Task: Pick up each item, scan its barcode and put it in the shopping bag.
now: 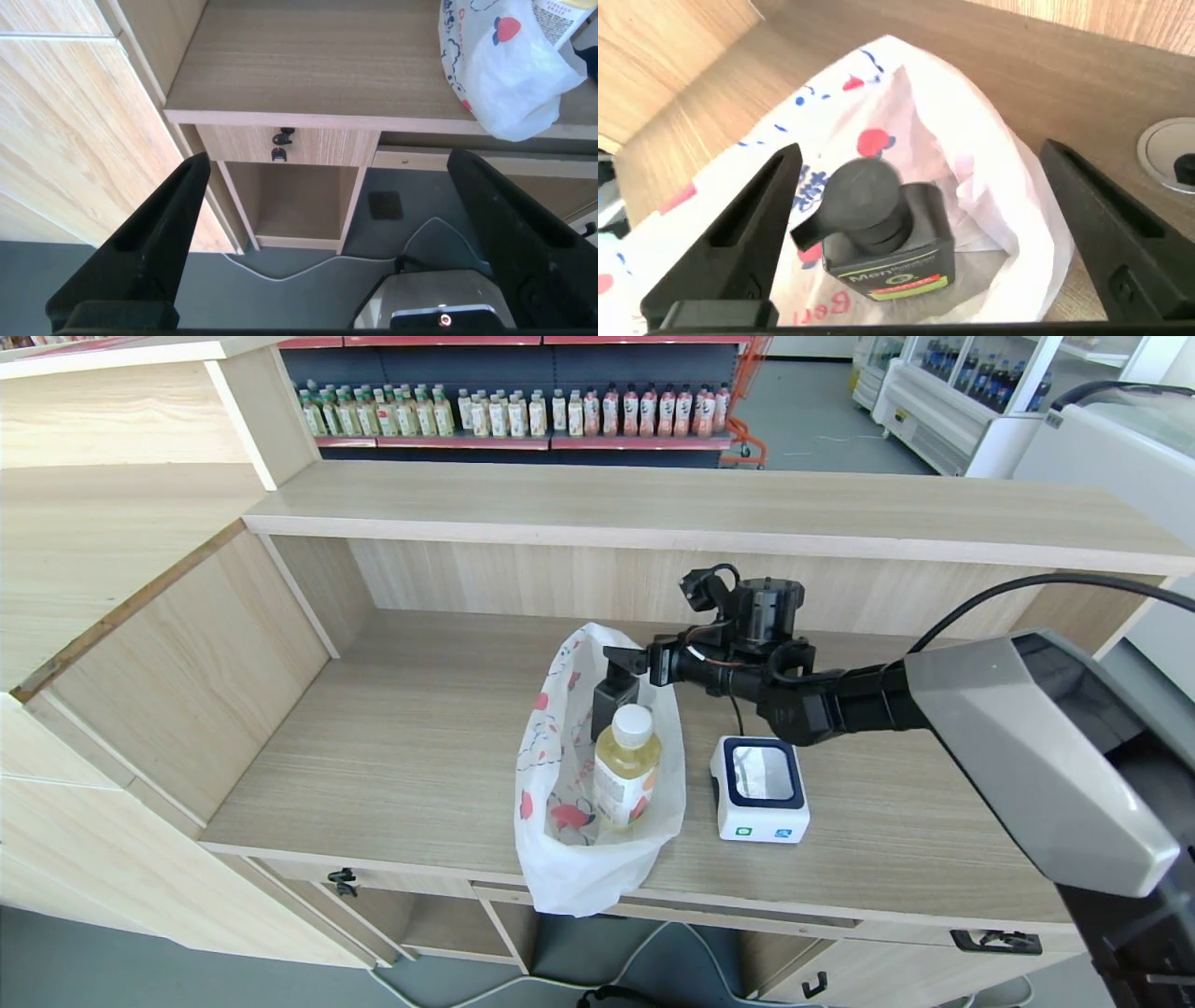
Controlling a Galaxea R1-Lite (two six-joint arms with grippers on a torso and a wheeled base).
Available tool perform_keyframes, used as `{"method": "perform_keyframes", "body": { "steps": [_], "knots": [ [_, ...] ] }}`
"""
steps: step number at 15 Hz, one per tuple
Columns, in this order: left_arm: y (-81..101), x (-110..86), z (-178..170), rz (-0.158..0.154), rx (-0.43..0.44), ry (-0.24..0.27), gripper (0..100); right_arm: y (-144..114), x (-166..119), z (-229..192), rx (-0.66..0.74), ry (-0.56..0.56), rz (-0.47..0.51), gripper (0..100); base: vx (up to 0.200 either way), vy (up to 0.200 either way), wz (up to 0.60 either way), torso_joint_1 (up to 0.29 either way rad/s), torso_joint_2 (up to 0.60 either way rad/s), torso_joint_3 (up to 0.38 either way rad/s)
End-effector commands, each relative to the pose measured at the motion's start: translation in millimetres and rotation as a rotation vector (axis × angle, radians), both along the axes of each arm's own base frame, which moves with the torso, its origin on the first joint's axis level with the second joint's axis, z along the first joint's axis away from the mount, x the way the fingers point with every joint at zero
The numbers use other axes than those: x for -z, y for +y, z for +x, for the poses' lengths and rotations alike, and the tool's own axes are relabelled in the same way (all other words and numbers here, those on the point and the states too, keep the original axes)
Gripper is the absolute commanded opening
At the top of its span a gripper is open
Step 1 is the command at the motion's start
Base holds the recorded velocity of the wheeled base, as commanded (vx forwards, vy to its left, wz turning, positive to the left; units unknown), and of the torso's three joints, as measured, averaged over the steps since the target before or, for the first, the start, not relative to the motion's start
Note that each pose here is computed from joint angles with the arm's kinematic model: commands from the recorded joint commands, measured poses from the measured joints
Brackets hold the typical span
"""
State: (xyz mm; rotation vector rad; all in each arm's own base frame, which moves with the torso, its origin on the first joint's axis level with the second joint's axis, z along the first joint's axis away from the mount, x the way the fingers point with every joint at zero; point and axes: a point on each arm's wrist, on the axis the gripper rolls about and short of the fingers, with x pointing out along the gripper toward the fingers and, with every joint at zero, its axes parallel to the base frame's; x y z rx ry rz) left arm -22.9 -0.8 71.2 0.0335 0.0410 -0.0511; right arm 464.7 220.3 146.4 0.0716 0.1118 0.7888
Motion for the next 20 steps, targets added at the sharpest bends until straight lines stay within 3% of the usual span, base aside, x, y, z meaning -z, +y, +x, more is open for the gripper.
{"method": "perform_keyframes", "body": {
  "steps": [1,4,5,9,12,15,16,20],
  "knots": [
    [0.0,0.0,0.0,0.001,0.0,-0.001,100,-3.3,-26.5,-17.7,-0.009,-0.013,0.018,100,0.0,0.0,0.0,0.0,0.0,0.0],
    [0.0,0.0,0.0,-0.002,0.0,0.0,100,-8.1,-37.5,-32.3,-0.03,-0.005,0.022,100,0.0,0.0,0.0,0.0,0.0,0.0],
    [0.0,0.0,0.0,-0.002,0.0,0.0,100,-17.9,-54.7,-43.0,-0.02,-0.018,0.036,100,0.0,0.0,0.0,0.0,0.0,0.0],
    [0.0,0.0,0.0,-0.002,0.0,0.0,100,-76.7,-107.5,-82.6,0.076,-0.059,0.053,100,0.0,0.0,0.0,0.0,0.0,0.0],
    [0.0,0.0,0.0,-0.002,0.0,0.0,100,-134.8,-145.6,-174.9,0.212,-0.036,-0.044,100,0.0,0.0,0.0,0.0,0.0,0.0],
    [0.0,0.0,0.0,-0.002,-0.001,0.0,100,-171.1,-146.8,-249.9,0.439,-0.03,-0.126,100,0.0,0.0,0.0,0.0,0.0,0.0],
    [0.0,0.0,0.0,-0.002,0.0,0.0,100,-192.3,-136.9,-292.1,0.546,-0.008,-0.16,100,0.0,0.0,0.0,0.0,0.0,0.0],
    [0.0,0.0,0.0,-0.002,0.0,0.0,100,-213.9,-95.4,-380.1,0.729,0.067,-0.205,100,0.0,0.0,0.0,0.0,0.0,0.0]
  ]
}}
